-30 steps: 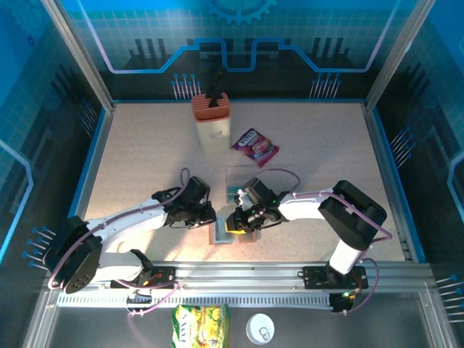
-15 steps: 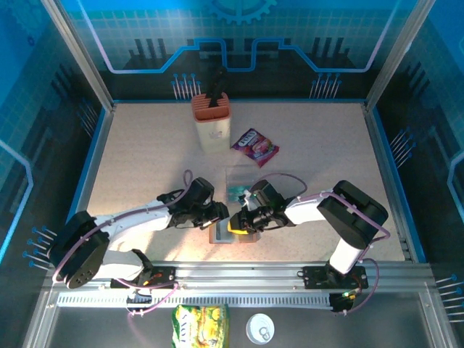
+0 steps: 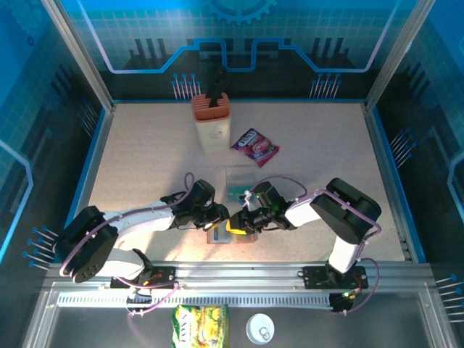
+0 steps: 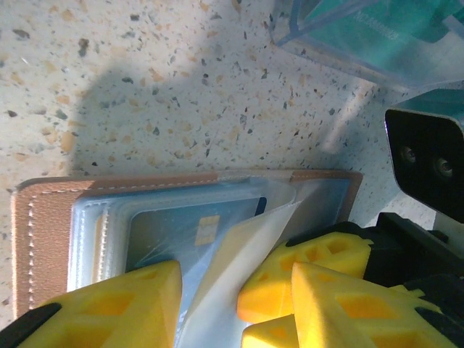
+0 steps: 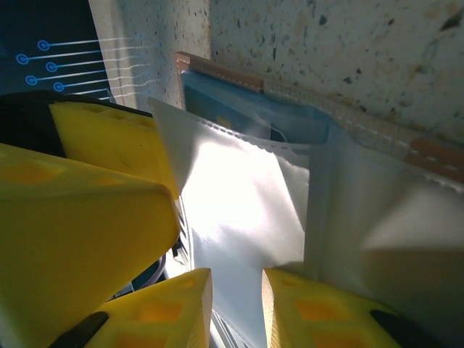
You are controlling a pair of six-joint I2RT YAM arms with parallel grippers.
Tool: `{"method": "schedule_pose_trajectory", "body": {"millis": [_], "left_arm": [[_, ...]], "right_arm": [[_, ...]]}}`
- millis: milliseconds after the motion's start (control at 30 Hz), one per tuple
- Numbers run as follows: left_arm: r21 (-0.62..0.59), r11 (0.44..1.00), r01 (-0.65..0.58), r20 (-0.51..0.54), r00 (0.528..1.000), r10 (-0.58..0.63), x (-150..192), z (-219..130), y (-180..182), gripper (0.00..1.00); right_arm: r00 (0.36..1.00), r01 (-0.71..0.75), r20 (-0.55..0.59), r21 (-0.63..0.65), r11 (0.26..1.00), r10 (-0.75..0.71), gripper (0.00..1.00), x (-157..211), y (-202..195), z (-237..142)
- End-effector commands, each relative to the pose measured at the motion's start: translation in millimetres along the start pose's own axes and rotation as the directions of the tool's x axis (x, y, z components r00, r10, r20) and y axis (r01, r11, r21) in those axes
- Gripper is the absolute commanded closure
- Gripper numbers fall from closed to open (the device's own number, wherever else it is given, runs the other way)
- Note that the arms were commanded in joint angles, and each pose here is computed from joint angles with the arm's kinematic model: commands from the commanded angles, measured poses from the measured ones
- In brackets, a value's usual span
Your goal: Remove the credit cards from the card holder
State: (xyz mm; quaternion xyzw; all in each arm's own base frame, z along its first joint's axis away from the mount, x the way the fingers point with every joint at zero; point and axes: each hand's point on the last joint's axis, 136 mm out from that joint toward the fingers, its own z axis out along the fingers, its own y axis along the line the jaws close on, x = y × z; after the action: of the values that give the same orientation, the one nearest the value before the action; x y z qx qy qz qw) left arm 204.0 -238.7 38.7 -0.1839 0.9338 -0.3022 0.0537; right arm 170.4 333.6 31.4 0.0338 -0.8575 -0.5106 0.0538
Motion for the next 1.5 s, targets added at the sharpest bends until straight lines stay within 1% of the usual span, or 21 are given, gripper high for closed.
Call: {"method": "schedule_pose_trajectory", "body": {"millis": [0, 133, 233, 333, 400, 500, 567, 667, 767, 867, 933, 1000, 1167, 1300, 1467], "left_arm": [[-0.002, 1.000, 0.015, -0.051, 0.999, -0.015, 10, 6, 5, 0.57], [-0.013, 1.000, 0.005, -0.053, 0.999, -0.006, 11, 3, 6, 0.58], [-0.002, 1.000, 0.009, -0.046, 0.999, -0.009, 11, 0, 7, 0.63], [0.020, 1.000, 0.007, -0.046, 0.999, -0.006, 11, -3, 1, 0.66], [0.036, 0.999, 0.002, -0.052, 0.999, 0.000, 12, -6, -5, 0.71], [0.059, 0.998, -0.016, -0.066, 0.998, 0.020, 13, -11, -17, 0.72], [0.072, 0.997, -0.028, -0.074, 0.997, 0.033, 13, -15, -24, 0.72], [0.094, 0.995, -0.043, -0.085, 0.995, 0.051, 14, -19, -35, 0.72], [0.108, 0.992, -0.057, -0.103, 0.992, 0.068, 14, -19, -47, 0.71], [0.123, 0.990, -0.075, -0.125, 0.988, 0.090, 17, -15, -59, 0.68], [0.137, 0.987, -0.085, -0.139, 0.985, 0.104, 18, -11, -68, 0.67], [0.148, 0.984, -0.096, -0.155, 0.981, 0.118, 19, -4, -77, 0.67], [0.157, 0.979, -0.130, -0.193, 0.968, 0.159, 25, 11, -98, 0.66], [0.156, 0.977, -0.145, -0.199, 0.964, 0.174, 26, 24, -105, 0.60], [0.172, 0.974, -0.146, -0.221, 0.958, 0.183, 23, 44, -118, 0.58]], "right_arm": [[1.000, -0.015, -0.003, -0.002, 1.000, 0.015, 0.75, 1, -6, 2], [1.000, -0.019, -0.002, 0.000, 1.000, 0.019, 0.75, 1, -8, 1], [1.000, -0.019, 0.007, -0.011, 1.000, 0.019, 0.75, 1, -5, 0], [1.000, 0.009, 0.025, -0.044, 0.999, -0.008, 0.75, -1, 6, -4], [0.999, 0.029, 0.036, -0.059, 0.998, -0.026, 0.75, -2, 14, -6], [0.997, 0.049, 0.061, -0.063, 0.997, -0.046, 0.75, -3, 25, -14], [0.995, 0.059, 0.082, -0.040, 0.997, -0.055, 0.74, -3, 28, -21], [0.992, 0.066, 0.101, 0.038, 0.997, -0.070, 0.74, 0, 26, -33], [0.989, 0.082, 0.109, 0.173, 0.982, -0.102, 0.73, 6, 20, -51], [0.982, 0.108, 0.112, 0.320, 0.941, -0.151, 0.72, 10, 14, -75], [0.978, 0.116, 0.115, 0.384, 0.916, -0.172, 0.71, 12, 11, -89], [0.975, 0.114, 0.130, 0.407, 0.906, -0.181, 0.70, 13, 10, -101], [0.970, 0.086, 0.174, 0.418, 0.904, -0.172, 0.70, 18, 7, -120], [0.959, 0.067, 0.220, 0.428, 0.901, -0.176, 0.69, 22, 5, -135], [0.953, 0.041, 0.252, 0.444, 0.895, -0.169, 0.68, 33, 4, -153]]}}
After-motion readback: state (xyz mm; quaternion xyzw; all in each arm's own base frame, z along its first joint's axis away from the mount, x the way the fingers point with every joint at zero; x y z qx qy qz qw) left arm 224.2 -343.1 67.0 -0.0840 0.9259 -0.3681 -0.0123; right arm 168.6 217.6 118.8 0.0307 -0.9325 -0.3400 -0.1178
